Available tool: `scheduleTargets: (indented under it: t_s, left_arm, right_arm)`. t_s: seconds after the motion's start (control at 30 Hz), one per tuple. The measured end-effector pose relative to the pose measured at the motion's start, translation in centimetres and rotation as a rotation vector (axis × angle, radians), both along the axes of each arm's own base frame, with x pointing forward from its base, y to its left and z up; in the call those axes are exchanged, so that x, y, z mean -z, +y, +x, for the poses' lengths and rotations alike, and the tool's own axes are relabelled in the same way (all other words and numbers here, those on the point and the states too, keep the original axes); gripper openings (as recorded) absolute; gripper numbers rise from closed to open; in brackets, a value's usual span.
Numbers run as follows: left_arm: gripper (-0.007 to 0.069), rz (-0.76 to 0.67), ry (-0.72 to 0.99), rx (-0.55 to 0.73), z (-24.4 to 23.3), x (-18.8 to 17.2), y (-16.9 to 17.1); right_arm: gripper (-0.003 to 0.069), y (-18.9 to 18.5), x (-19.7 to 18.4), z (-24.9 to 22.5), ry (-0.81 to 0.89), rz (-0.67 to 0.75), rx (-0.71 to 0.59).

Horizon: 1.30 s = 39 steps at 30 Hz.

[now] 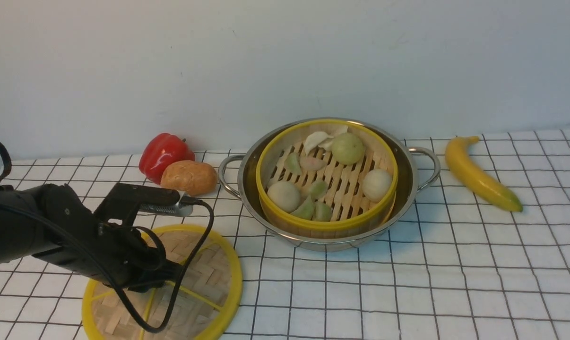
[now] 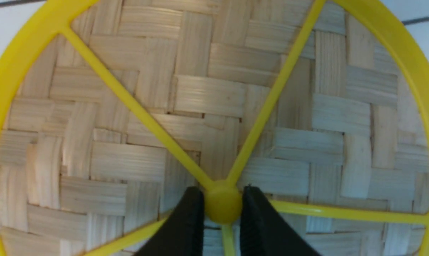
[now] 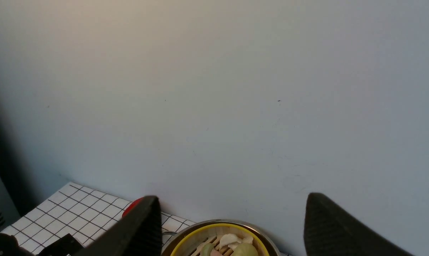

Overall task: Place the steamer in the pot on the white tablecloth, and put the lid on the steamer.
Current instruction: 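Grasp the bamboo steamer lid lying on the table by its centre knob, then place the yellow bamboo steamer lid onto the steamer in the pot with the left gripper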

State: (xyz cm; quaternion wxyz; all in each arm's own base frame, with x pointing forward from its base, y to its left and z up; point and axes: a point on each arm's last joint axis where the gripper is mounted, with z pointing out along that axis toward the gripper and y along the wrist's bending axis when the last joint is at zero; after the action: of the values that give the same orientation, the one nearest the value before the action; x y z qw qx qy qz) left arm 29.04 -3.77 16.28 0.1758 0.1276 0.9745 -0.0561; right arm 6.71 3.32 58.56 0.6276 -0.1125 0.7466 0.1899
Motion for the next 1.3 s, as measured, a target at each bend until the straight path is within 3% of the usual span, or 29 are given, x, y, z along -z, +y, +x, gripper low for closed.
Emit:
scheduleTargets:
  t_s: [0.27, 0.47, 0.57, 0.67, 0.97, 1.3]
  left_arm:
    - [0.0113, 0.124, 0.042, 0.043, 1.5, -4.7, 0.8]
    - [0.0113, 0.155, -0.078, -0.004, 3.6, -12.4, 0.7]
    - [0.0113, 0.121, -0.158, 0.026, 4.3, -14.6, -0.9]
    - [0.0113, 0.075, -0.285, 0.140, 5.3, -16.4, -5.5]
    - [0.0113, 0.088, -0.361, 0.417, 8.6, -13.4, -17.7]
    - [0.0113, 0.114, -0.311, 0.444, 11.8, -10.1, -20.9]
  right_arm:
    - [0.0519, 0.0, 0.0, 0.0, 0.000, 0.000, 0.000]
    - [0.0519, 0.0, 0.0, 0.0, 0.007, 0.015, 0.002]
    - [0.0519, 0.0, 0.0, 0.0, 0.014, 0.030, 0.005]
    - [0.0519, 0.0, 0.0, 0.0, 0.018, 0.038, 0.006]
    - [0.0519, 0.0, 0.0, 0.0, 0.020, 0.043, 0.007]
    - [0.0519, 0.0, 0.0, -0.1, 0.021, 0.044, 0.006]
